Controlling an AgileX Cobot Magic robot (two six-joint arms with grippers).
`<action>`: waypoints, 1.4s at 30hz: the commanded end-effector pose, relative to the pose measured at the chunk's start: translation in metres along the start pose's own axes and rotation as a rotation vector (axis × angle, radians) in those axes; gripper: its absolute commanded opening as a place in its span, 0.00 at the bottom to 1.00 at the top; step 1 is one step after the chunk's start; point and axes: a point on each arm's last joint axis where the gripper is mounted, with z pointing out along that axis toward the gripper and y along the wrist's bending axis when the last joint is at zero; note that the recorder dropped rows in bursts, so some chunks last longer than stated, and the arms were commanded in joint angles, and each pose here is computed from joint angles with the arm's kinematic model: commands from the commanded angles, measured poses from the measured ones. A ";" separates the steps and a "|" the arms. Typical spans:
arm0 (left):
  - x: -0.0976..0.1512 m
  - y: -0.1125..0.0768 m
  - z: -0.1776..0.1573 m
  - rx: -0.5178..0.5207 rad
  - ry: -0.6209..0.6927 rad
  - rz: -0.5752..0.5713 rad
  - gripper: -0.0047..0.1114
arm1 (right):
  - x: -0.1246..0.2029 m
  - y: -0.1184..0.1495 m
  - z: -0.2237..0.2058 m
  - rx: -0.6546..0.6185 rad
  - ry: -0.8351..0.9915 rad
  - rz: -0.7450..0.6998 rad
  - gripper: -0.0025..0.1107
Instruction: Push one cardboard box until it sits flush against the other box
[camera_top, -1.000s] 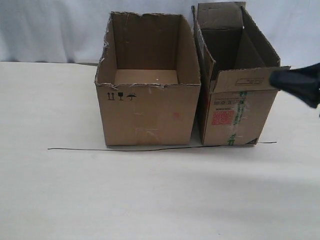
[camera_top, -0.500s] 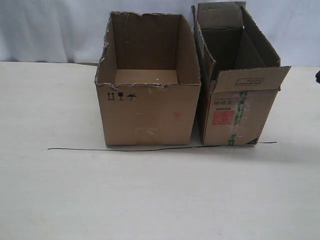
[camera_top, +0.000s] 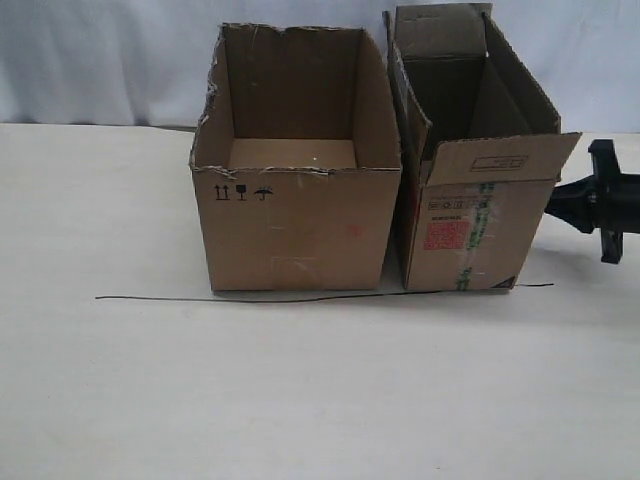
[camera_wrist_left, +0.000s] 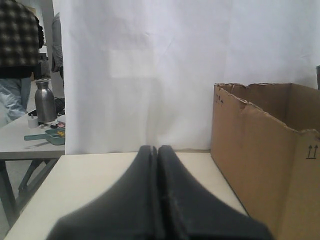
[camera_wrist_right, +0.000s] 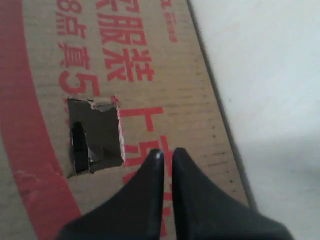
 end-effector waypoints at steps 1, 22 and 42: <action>0.000 0.000 0.000 0.000 -0.010 -0.001 0.04 | 0.005 0.005 0.023 0.002 0.052 -0.021 0.07; 0.000 0.000 0.000 0.000 -0.010 -0.004 0.04 | -0.016 0.022 0.051 0.055 -0.028 -0.094 0.07; 0.000 0.000 0.000 0.000 -0.010 -0.004 0.04 | -0.050 0.072 0.061 -0.050 -0.124 -0.206 0.07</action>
